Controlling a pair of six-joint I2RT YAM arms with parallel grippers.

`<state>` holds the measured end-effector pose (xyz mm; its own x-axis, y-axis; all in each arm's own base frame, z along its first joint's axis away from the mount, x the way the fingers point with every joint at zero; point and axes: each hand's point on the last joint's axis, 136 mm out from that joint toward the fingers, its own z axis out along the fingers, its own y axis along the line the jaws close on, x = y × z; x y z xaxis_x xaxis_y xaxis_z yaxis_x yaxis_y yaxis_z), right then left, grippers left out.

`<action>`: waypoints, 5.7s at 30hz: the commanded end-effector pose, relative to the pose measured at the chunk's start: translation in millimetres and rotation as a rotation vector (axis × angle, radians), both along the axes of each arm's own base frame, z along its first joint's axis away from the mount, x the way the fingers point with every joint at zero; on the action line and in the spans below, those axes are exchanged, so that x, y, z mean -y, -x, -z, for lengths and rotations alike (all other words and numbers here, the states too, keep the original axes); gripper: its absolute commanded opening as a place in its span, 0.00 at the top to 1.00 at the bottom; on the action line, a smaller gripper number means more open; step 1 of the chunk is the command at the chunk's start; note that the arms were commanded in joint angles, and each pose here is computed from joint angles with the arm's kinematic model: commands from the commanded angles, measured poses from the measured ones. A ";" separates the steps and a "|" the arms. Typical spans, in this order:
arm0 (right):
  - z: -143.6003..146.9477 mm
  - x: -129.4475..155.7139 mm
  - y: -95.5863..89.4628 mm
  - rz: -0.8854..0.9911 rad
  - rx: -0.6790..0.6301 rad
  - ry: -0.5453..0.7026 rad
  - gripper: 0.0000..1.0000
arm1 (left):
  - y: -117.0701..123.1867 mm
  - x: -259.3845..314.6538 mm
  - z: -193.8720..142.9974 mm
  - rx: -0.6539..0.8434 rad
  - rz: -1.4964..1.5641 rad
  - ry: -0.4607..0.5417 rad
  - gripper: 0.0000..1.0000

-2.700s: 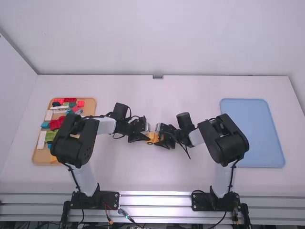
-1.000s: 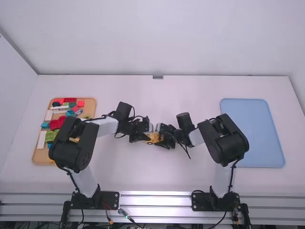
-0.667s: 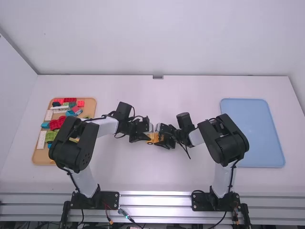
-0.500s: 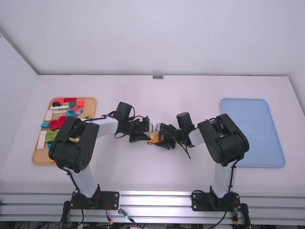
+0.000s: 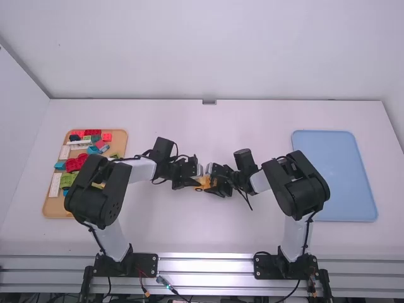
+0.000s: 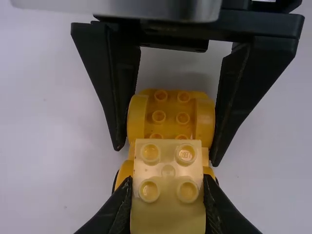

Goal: Assemble lego blocks to make yellow taxi

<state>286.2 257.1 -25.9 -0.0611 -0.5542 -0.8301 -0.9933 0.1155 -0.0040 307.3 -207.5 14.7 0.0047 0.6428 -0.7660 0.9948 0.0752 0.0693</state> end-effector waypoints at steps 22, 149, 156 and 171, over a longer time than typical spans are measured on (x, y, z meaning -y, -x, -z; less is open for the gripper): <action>4.7 5.9 0.9 0.024 -0.015 0.025 0.38 | -5.0 -8.5 3.9 0.023 -0.031 -0.061 0.87; 6.8 0.9 7.2 -0.042 -0.007 0.057 0.39 | -6.0 -2.2 -1.1 -0.042 -0.055 -0.013 0.98; 7.2 1.1 7.7 -0.042 -0.010 0.059 0.39 | -9.4 -4.9 3.4 -0.024 -0.069 -0.052 0.98; 7.2 1.1 7.7 -0.042 -0.010 0.059 0.39 | -16.5 -12.8 11.0 0.005 -0.102 -0.123 0.95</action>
